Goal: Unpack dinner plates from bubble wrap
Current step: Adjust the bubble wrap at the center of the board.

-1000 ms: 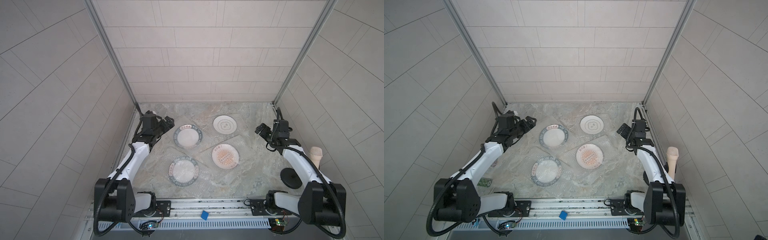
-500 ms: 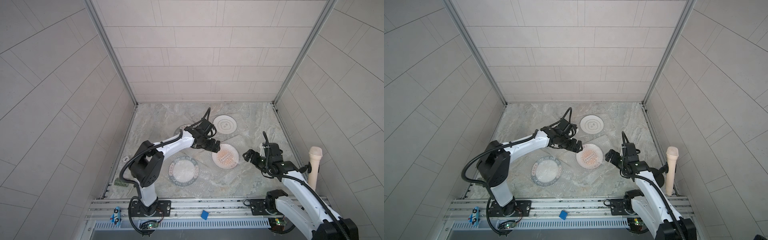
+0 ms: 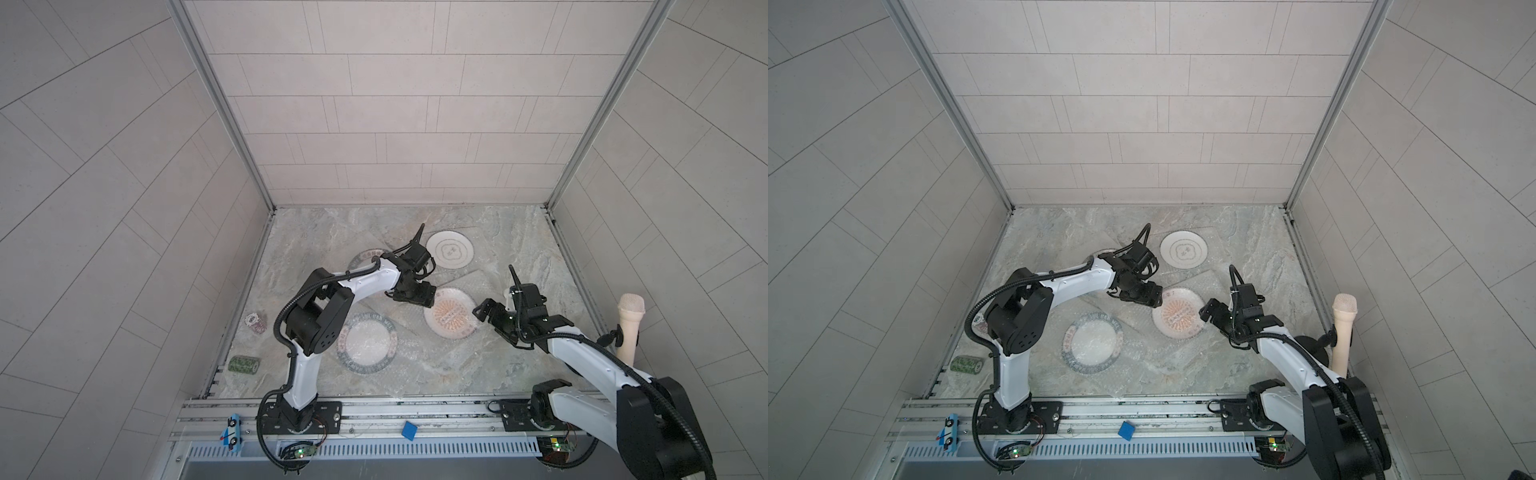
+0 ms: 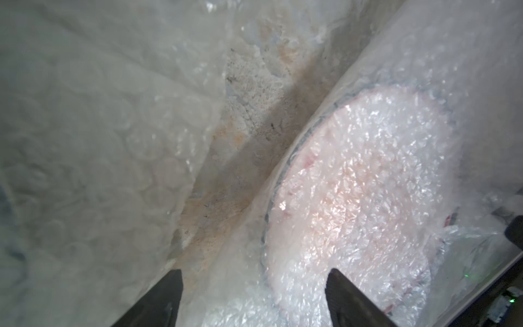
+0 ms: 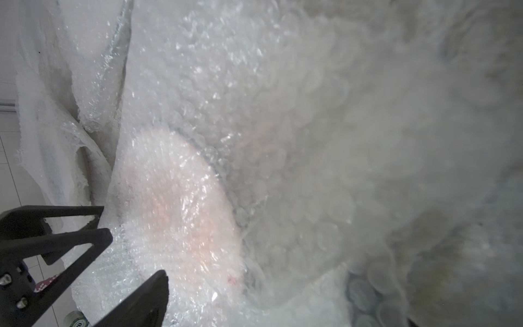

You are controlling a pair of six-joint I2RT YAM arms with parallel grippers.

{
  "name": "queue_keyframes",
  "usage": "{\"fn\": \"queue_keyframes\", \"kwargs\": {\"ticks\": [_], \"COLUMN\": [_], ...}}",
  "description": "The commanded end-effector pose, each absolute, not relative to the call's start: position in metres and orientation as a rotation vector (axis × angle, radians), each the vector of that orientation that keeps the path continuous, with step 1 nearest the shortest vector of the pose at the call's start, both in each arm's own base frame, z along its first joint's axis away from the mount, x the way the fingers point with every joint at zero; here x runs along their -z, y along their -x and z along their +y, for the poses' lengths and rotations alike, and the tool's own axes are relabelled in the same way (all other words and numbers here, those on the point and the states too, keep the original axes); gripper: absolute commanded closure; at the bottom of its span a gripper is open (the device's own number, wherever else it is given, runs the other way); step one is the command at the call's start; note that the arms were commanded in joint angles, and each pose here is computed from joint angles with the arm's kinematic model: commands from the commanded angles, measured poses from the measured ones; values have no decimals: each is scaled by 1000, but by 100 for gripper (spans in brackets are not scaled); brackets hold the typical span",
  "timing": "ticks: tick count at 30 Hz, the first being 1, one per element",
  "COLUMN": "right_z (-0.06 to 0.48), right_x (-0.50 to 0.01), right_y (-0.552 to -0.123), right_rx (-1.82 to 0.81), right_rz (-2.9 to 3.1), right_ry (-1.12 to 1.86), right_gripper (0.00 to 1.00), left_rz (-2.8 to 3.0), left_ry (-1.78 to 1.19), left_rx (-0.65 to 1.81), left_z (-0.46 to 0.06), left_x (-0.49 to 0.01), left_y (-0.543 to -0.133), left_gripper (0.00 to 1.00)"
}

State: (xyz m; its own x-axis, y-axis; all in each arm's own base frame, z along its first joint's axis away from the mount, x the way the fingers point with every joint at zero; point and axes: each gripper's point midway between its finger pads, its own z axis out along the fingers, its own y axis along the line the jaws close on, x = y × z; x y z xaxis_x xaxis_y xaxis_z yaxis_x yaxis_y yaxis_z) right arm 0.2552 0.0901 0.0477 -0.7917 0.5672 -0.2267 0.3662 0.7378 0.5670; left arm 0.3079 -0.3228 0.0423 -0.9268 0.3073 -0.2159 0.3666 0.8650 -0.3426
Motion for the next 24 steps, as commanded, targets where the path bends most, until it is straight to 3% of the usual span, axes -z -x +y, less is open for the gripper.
{"fn": "queue_keyframes", "kwargs": {"ticks": [1,5,10,18,22,24], "right_z": [95,95,110,115,111,100], "right_x": [-65,-65,-66,-94,-78,-68], "right_y": [-281,-300,-337,-395,-411,-411], "right_rx": [-747,-725,-795,-761,-724,-712], "right_rz": [2477,2481,2477,2421,2457,2468], "right_ry": [-698,-684,-637,-560,-569,-629], "right_gripper": [4,4,6,7,7,8], "left_rz": [2915,2945,2975,2951,2956,2943], "left_ry": [-527,-519,-504,-524,-492,-437], "left_rx": [601,622,639,769,820,832], "left_z": [-323,-321,-321,-348,-367,-368], "left_x": [-38,-32,-24,-28,-20,-22], "left_y": [-300,-290,-279,-257,-247,-248], "left_gripper": [30,54,75,79,79,74]}}
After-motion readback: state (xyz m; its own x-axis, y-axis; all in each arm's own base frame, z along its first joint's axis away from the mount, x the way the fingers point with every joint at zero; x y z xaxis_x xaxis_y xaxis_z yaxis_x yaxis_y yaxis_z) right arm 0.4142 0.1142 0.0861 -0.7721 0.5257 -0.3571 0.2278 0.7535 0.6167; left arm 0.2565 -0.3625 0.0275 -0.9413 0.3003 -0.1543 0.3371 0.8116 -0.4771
